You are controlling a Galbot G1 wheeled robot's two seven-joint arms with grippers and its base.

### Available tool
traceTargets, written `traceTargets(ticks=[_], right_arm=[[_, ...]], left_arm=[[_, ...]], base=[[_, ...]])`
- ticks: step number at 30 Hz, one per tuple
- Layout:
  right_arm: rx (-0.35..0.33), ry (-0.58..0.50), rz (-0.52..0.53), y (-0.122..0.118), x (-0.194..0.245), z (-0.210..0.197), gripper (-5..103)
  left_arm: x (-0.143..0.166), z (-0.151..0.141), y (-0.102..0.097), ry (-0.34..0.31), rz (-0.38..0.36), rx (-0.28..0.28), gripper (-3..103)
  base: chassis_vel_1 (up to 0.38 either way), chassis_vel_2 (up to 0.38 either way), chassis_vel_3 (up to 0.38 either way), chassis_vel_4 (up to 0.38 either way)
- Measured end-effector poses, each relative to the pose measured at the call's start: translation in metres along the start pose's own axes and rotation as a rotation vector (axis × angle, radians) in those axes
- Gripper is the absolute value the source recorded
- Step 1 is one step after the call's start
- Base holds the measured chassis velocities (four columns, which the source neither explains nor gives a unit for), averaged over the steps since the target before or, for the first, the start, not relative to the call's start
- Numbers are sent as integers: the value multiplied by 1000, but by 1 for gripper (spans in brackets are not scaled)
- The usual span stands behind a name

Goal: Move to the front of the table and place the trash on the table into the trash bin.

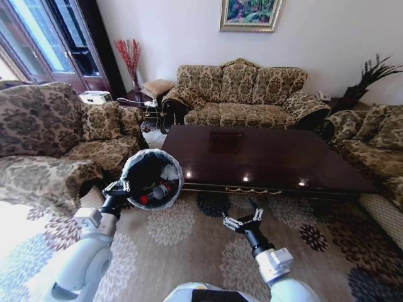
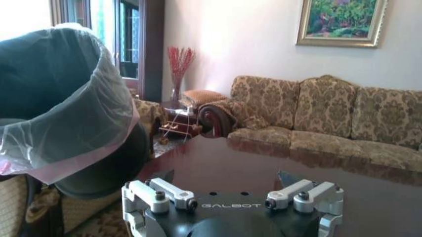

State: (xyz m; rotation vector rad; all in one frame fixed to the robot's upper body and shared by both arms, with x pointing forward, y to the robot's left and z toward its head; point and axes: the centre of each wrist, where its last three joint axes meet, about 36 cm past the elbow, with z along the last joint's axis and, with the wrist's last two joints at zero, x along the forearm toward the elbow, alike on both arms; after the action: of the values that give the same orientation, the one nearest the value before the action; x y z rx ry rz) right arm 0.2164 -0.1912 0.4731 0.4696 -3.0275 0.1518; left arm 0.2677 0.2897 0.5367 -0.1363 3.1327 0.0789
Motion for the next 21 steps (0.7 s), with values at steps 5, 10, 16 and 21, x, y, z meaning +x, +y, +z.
traceTargets(ticks=[5, 10, 16, 21], right_arm=[[1, 1, 3, 0, 1, 0, 100], [2, 2, 4, 0, 1, 0, 100], [4, -13, 11, -2, 1, 0, 100], [4, -18, 37, -10, -2, 0, 100]], left_arm=[[1, 1, -1, 3, 2, 3, 0], [2, 1, -2, 7, 5, 5, 0], [4, 3, -4, 18, 13, 8, 0], [12, 15, -13, 80, 99, 26, 0]], base=[[264, -266, -269, 262], [233, -246, -224, 251], [184, -214, -192, 190], [66, -74, -36, 57]])
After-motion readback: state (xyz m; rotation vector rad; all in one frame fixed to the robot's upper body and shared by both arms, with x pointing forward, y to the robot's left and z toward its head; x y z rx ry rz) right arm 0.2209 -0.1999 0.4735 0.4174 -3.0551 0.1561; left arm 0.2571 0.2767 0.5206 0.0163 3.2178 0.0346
